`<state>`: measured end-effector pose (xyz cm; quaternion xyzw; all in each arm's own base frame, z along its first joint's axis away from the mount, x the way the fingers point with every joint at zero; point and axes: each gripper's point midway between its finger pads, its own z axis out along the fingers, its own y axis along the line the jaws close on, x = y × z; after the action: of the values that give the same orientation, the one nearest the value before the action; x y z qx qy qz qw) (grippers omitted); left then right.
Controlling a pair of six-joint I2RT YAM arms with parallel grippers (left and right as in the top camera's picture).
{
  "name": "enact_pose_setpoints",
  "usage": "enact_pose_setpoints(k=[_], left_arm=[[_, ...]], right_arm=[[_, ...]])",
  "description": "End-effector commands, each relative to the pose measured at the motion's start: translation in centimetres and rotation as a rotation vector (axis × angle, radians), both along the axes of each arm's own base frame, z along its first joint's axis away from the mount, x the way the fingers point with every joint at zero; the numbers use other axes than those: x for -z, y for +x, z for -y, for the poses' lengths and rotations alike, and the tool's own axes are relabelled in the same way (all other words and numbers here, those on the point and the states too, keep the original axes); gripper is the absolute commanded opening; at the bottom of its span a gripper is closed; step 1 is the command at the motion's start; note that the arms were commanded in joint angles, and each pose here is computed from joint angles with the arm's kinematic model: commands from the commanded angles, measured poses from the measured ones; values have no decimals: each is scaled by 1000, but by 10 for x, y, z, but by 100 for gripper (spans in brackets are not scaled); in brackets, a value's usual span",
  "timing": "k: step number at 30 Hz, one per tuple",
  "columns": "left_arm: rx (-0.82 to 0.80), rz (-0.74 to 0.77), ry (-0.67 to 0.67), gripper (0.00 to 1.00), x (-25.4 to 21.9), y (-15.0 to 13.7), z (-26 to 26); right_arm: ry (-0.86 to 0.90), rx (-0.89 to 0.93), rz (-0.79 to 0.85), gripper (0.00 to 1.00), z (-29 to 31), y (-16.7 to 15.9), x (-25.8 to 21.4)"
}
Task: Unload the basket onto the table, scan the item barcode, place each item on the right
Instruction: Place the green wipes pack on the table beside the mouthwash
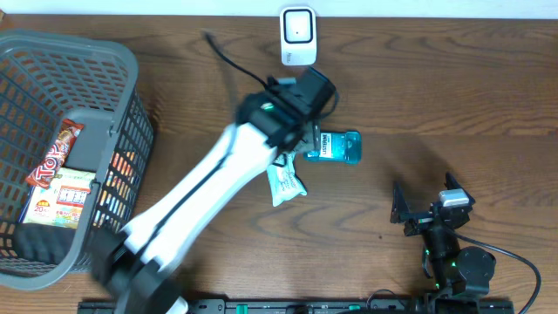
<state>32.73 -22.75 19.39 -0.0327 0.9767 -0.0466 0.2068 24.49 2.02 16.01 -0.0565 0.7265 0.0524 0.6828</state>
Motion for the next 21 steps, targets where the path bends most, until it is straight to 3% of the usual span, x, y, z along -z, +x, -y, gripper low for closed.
enact_pose_setpoints(k=[1, 6, 10, 15, 21], left_arm=[[-157, 413, 64, 96, -122, 9, -70], [-517, 799, 158, 96, -232, -26, -183], [-761, 877, 218, 96, -258, -55, -260], [-1036, 808, 291, 96, -242, -78, -331], [-1204, 432, 168, 99, -149, -70, -387]], right_arm=[[-14, -1, -2, 99, 0, 0, 1], [-14, -1, -2, 99, 0, 0, 1], [-14, -1, -2, 99, 0, 0, 1], [-14, -1, -2, 99, 0, 0, 1], [-14, -1, -2, 99, 0, 0, 1]])
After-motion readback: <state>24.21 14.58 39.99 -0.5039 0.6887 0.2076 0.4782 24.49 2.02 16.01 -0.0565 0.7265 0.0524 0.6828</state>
